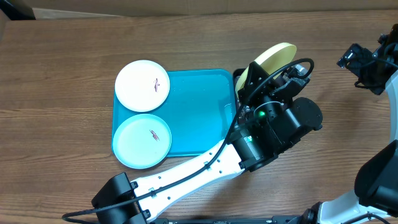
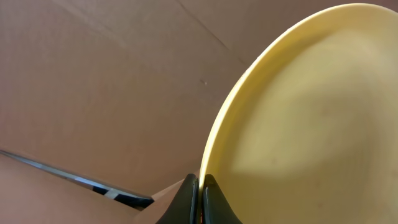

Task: Clean dirty plates on tray and stack at the side
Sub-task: 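Swing the yellow plate up over the black tray with the left gripper, then carry the yellow plate left and set it on the table, then move the left gripper to the white plate and pull it right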

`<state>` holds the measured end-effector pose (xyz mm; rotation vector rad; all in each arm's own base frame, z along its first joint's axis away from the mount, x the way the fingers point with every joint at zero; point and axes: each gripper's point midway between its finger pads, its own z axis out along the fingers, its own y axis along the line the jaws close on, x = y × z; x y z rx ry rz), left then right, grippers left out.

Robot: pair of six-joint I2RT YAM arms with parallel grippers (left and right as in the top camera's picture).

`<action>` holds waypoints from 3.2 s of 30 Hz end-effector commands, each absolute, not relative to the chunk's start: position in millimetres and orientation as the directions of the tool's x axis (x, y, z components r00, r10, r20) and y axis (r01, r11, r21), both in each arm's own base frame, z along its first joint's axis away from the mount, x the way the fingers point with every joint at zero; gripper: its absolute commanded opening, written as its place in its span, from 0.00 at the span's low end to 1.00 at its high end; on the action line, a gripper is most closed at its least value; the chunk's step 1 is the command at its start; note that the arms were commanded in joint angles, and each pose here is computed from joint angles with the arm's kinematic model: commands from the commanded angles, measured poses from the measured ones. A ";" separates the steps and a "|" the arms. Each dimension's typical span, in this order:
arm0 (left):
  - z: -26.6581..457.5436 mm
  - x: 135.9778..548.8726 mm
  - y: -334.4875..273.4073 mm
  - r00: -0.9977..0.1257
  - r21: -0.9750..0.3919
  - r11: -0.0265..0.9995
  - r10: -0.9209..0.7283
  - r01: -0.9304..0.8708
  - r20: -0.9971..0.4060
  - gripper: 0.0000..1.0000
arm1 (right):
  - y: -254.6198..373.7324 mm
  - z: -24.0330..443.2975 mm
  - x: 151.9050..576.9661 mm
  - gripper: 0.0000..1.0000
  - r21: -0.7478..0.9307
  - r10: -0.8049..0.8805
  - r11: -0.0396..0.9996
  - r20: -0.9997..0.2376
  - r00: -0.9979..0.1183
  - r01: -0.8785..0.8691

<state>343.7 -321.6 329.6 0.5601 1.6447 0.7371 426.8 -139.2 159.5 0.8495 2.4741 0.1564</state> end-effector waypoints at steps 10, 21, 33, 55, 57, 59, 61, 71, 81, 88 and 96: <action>312.7 351.7 -314.4 -0.244 0.494 0.869 0.484 0.022 -0.841 0.04 | -139.3 165.3 430.1 1.00 0.277 0.602 0.797 -0.445 -0.663 0.537; 245.3 388.4 -287.8 -0.564 0.031 0.986 0.120 0.165 -0.817 0.04 | -139.3 165.3 430.1 1.00 0.277 0.602 0.797 -0.445 -0.663 0.537; 272.3 427.7 -94.0 -0.747 -0.571 0.814 -0.447 -0.111 -0.492 0.04 | -139.3 165.3 430.2 1.00 0.277 0.602 0.797 -0.446 -0.663 0.537; 132.0 304.5 268.6 -0.274 -0.271 0.326 -0.938 -0.906 -0.213 0.04 | -139.3 165.3 430.1 1.00 0.277 0.602 0.797 -0.445 -0.663 0.537; 116.5 312.8 271.3 -0.299 -0.263 0.347 -0.932 -0.900 -0.205 0.04 | -139.4 165.3 430.1 1.00 0.277 0.602 0.797 -0.445 -0.663 0.537; 97.5 323.1 273.4 -0.330 -0.255 0.373 -0.923 -0.892 -0.197 0.04 | -139.3 165.3 430.1 1.00 0.277 0.602 0.797 -0.445 -0.663 0.537; 79.9 332.0 271.6 -0.366 -0.252 0.403 -0.913 -0.880 -0.181 0.04 | -139.4 165.3 430.1 1.00 0.277 0.602 0.797 -0.445 -0.663 0.537; 34.3 369.5 251.7 -0.521 -0.229 0.552 -0.833 -0.801 -0.185 0.04 | -139.3 165.3 430.1 1.00 0.277 0.602 0.797 -0.445 -0.663 0.537; 69.3 393.4 219.2 -0.624 -0.339 0.634 -0.766 -0.695 -0.152 0.69 | -139.4 165.3 430.1 1.00 0.277 0.602 0.797 -0.445 -0.663 0.537; 155.1 407.9 199.4 -0.684 -0.350 0.722 -0.686 -0.596 -0.251 0.54 | -139.4 165.3 430.1 1.00 0.277 0.602 0.797 -0.445 -0.663 0.537; 167.4 431.4 135.7 -0.817 -0.279 0.873 -0.478 -0.400 -0.323 0.41 | -139.3 165.3 430.1 1.00 0.277 0.602 0.797 -0.445 -0.663 0.537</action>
